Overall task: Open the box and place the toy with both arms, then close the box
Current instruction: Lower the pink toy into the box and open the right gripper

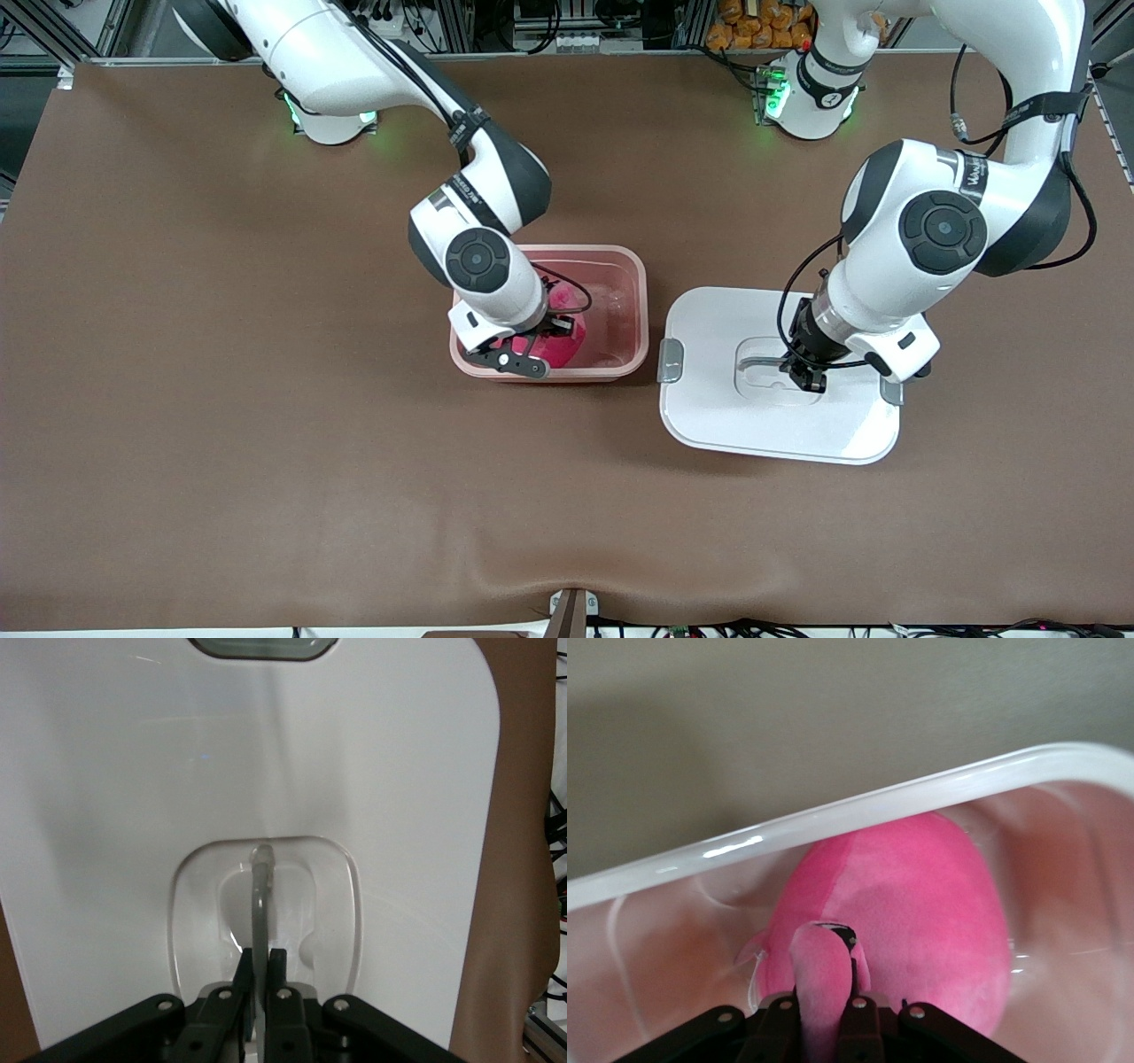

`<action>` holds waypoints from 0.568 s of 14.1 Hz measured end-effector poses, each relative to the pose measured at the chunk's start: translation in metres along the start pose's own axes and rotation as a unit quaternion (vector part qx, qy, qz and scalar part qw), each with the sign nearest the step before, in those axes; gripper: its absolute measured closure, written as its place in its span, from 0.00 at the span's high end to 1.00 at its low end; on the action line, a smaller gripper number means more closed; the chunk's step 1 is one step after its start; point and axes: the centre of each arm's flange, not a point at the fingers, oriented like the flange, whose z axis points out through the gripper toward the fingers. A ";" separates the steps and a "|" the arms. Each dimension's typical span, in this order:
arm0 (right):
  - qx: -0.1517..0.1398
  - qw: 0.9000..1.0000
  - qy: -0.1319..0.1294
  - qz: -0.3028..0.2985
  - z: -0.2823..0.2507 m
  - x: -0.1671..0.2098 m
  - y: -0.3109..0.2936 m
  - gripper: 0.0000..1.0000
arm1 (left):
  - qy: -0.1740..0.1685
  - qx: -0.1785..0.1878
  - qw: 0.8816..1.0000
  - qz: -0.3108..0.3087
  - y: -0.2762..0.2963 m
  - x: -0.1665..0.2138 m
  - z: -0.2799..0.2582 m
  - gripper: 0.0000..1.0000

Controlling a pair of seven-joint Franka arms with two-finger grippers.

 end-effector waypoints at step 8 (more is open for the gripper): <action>0.052 0.998 0.027 0.032 0.035 -0.033 -0.039 0.13 | 0.000 0.000 1.000 0.000 0.000 0.000 0.000 0.07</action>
